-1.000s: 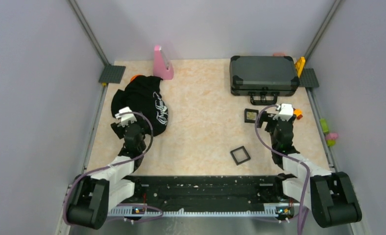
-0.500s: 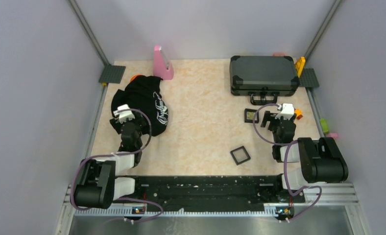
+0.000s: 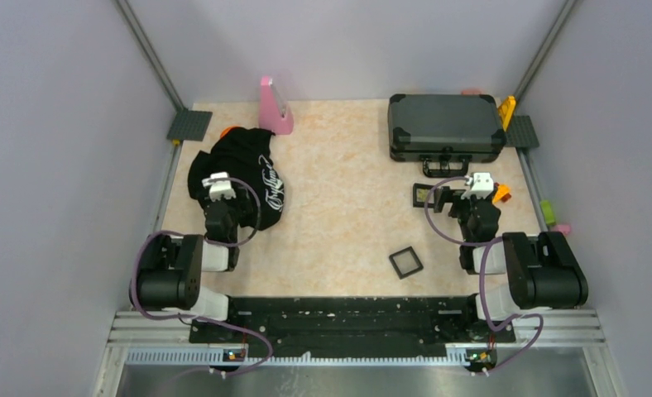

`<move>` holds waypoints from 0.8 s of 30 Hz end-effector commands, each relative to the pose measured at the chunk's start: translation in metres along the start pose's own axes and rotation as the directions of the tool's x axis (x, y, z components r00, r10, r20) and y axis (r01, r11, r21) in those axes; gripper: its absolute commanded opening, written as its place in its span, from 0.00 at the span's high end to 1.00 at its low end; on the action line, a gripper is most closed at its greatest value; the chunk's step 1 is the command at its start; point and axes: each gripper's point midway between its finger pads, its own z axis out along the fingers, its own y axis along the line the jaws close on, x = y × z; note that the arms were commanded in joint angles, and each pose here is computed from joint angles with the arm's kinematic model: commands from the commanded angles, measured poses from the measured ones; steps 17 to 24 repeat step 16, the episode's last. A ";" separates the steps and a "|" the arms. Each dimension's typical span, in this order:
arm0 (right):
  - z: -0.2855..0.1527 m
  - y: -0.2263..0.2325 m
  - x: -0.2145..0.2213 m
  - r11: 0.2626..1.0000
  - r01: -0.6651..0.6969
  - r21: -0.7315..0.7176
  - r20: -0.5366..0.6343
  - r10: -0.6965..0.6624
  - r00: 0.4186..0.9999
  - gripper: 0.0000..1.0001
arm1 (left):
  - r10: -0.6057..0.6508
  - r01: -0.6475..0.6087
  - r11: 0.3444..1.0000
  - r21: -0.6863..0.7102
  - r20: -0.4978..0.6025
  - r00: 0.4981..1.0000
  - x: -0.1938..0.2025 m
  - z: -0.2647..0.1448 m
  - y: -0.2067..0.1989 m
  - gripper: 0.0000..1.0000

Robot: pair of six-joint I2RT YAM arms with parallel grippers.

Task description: Remove the brooch from the garment

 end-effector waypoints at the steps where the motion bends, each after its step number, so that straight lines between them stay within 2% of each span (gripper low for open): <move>1: 0.003 0.005 -0.018 0.999 0.005 -0.032 0.071 -0.002 0.998 0.01 | -0.045 0.046 0.999 -0.024 0.036 0.998 -0.013 0.007 0.002 0.17; 2: 0.003 0.005 -0.018 0.999 0.004 -0.032 0.071 -0.002 0.997 0.01 | -0.049 0.049 0.998 -0.046 -0.009 0.999 -0.010 0.014 0.003 0.11; 3: 0.003 0.005 -0.018 1.000 0.003 -0.031 0.070 -0.001 0.998 0.01 | -0.046 0.046 0.998 -0.043 -0.013 0.999 -0.010 0.018 0.004 0.09; 6: 0.003 0.005 -0.018 0.999 0.003 -0.032 0.071 -0.001 0.997 0.01 | -0.044 0.048 0.997 -0.052 0.067 0.997 -0.017 0.013 0.011 0.01; 10: 0.003 0.005 -0.018 0.999 0.003 -0.032 0.071 -0.001 0.998 0.01 | -0.036 0.036 0.999 -0.031 0.003 0.999 -0.011 0.017 0.006 0.01; 24: 0.003 0.005 -0.018 0.999 0.004 -0.032 0.072 -0.002 0.997 0.01 | -0.035 0.035 0.999 -0.029 0.013 0.999 -0.012 0.017 0.006 0.01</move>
